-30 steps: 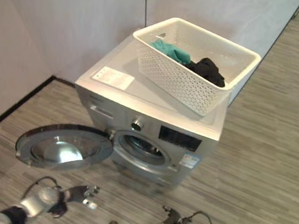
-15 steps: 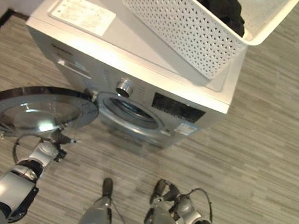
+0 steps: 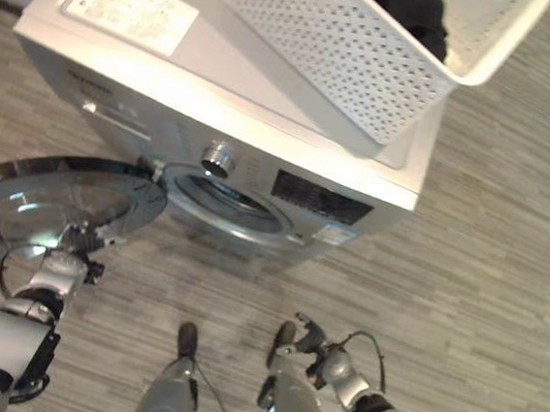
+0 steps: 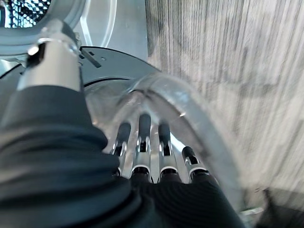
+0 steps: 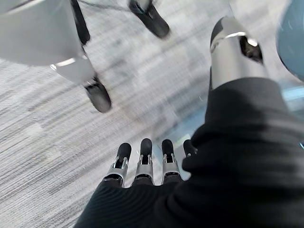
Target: Grab the laundry basket,head to the washer,open it,put in the laundry and shut it.
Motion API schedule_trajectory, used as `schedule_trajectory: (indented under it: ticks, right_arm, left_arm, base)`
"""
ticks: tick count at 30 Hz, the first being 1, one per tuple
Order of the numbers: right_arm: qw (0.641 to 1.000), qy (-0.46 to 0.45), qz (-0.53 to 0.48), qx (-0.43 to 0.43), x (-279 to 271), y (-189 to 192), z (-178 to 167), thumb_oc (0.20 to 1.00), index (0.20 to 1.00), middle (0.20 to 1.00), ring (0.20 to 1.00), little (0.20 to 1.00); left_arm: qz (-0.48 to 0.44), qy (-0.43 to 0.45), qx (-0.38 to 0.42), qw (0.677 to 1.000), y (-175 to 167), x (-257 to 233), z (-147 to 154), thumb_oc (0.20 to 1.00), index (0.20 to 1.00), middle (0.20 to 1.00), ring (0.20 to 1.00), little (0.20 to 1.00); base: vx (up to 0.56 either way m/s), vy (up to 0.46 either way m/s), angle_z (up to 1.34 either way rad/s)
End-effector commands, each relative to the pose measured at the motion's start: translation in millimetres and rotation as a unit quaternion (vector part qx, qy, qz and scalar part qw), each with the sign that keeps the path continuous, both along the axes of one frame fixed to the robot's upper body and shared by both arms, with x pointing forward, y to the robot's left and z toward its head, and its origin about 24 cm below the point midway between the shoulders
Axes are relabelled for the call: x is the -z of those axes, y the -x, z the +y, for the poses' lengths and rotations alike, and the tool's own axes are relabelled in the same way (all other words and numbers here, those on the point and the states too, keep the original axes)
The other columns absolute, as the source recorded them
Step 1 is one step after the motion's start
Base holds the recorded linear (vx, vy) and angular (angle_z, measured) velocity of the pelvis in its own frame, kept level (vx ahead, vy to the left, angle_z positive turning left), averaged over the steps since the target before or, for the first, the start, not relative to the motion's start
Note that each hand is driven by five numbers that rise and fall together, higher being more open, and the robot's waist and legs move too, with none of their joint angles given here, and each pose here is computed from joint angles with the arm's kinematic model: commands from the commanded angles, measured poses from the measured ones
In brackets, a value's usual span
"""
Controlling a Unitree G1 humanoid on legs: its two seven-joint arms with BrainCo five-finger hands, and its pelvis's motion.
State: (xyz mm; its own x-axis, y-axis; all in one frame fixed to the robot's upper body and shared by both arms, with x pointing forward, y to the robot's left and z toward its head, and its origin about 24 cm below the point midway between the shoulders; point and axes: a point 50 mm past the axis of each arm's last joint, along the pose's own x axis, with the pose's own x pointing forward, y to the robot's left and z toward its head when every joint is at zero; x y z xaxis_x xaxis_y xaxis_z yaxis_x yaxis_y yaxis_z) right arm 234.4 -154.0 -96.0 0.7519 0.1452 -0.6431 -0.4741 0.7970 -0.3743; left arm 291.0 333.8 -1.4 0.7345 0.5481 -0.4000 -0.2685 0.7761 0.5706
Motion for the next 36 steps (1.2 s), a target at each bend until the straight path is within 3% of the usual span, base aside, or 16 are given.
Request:
schedule_trajectory:
  ticks: [1, 2, 3, 4, 6, 7, 9, 16, 21, 24, 28, 31, 36]
  right_arm:
    - [0.997, 0.034, 0.033, 0.054, 11, 23, -45, 1.0, 1.0, 1.0, 1.0, 1.0]
    - [0.994, 0.043, 0.037, 0.091, 10, 30, -66, 1.0, 1.0, 1.0, 1.0, 1.0]
    - [0.988, 0.052, 0.021, 0.145, 3, 36, -95, 1.0, 1.0, 1.0, 1.0, 1.0]
    - [0.988, 0.052, 0.022, 0.145, 3, 37, -96, 1.0, 1.0, 1.0, 1.0, 1.0]
    - [0.971, 0.071, -0.035, 0.228, -22, 38, -139, 1.0, 1.0, 1.0, 1.0, 1.0]
    - [0.97, 0.071, -0.034, 0.228, -22, 39, -140, 1.0, 1.0, 1.0, 1.0, 1.0]
    - [0.943, 0.09, -0.112, 0.299, -52, 32, -171, 1.0, 1.0, 1.0, 1.0, 1.0]
    - [0.879, 0.135, -0.275, 0.365, -127, 8, -209, 1.0, 1.0, 1.0, 1.0, 1.0]
    - [0.789, 0.164, -0.417, 0.422, -214, -6, -247, 1.0, 1.0, 1.0, 1.0, 1.0]
    - [0.759, 0.174, -0.471, 0.414, -253, -10, -252, 1.0, 1.0, 1.0, 1.0, 1.0]
    - [0.75, 0.199, -0.51, 0.371, -296, -15, -254, 1.0, 1.0, 1.0, 1.0, 1.0]
    - [0.75, 0.201, -0.537, 0.33, -317, -24, -242, 1.0, 1.0, 1.0, 1.0, 1.0]
    - [0.745, 0.173, -0.611, 0.203, -367, -48, -190, 1.0, 1.0, 1.0, 1.0, 1.0]
  left_arm:
    - [0.034, 0.045, 0.017, 0.998, 19, 33, -18, 1.0, 1.0, 1.0, 1.0, 1.0]
    - [0.052, 0.074, 0.034, 0.995, 36, 54, -30, 1.0, 1.0, 1.0, 1.0, 1.0]
    - [0.026, 0.185, -0.005, 0.982, 65, 78, -47, 1.0, 1.0, 1.0, 1.0, 1.0]
    - [0.027, 0.185, -0.005, 0.982, 65, 79, -47, 1.0, 1.0, 1.0, 1.0, 1.0]
    - [-0.019, 0.328, -0.007, 0.944, 99, 93, -79, 1.0, 1.0, 1.0, 1.0, 1.0]
    - [-0.019, 0.328, -0.007, 0.944, 99, 93, -80, 1.0, 1.0, 1.0, 1.0, 1.0]
    - [-0.008, 0.414, 0.035, 0.91, 123, 97, -115, 1.0, 1.0, 1.0, 1.0, 1.0]
    - [0.056, 0.443, 0.056, 0.893, 138, 112, -141, 1.0, 1.0, 1.0, 1.0, 1.0]
    - [0.083, 0.41, 0.048, 0.907, 138, 119, -134, 1.0, 1.0, 1.0, 1.0, 1.0]
    - [0.103, 0.395, 0.028, 0.913, 143, 126, -126, 1.0, 1.0, 1.0, 1.0, 1.0]
    - [0.126, 0.38, 0.035, 0.916, 146, 131, -123, 1.0, 1.0, 1.0, 1.0, 1.0]
    - [0.135, 0.376, 0.03, 0.916, 150, 134, -120, 1.0, 1.0, 1.0, 1.0, 1.0]
    - [0.16, 0.369, 0.036, 0.915, 153, 139, -128, 1.0, 1.0, 1.0, 1.0, 1.0]
  base:
    - [0.15, 0.229, -0.25]
    - [0.17, 0.257, -0.22]
    - [0.17, 0.257, -0.17]
    - [0.13, 0.21, -0.23]
    - [0.13, 0.163, -0.24]
    - [0.14, 0.149, -0.18]
    - [0.12, 0.147, -0.08]
    - [0.04, 0.074, -0.09]
    - [0.1, -0.046, -0.07]
    - [0.17, -0.067, 0.13]
    - [0.17, -0.094, 0.2]
    - [0.17, -0.123, 0.15]
    - [0.21, -0.21, 0.18]
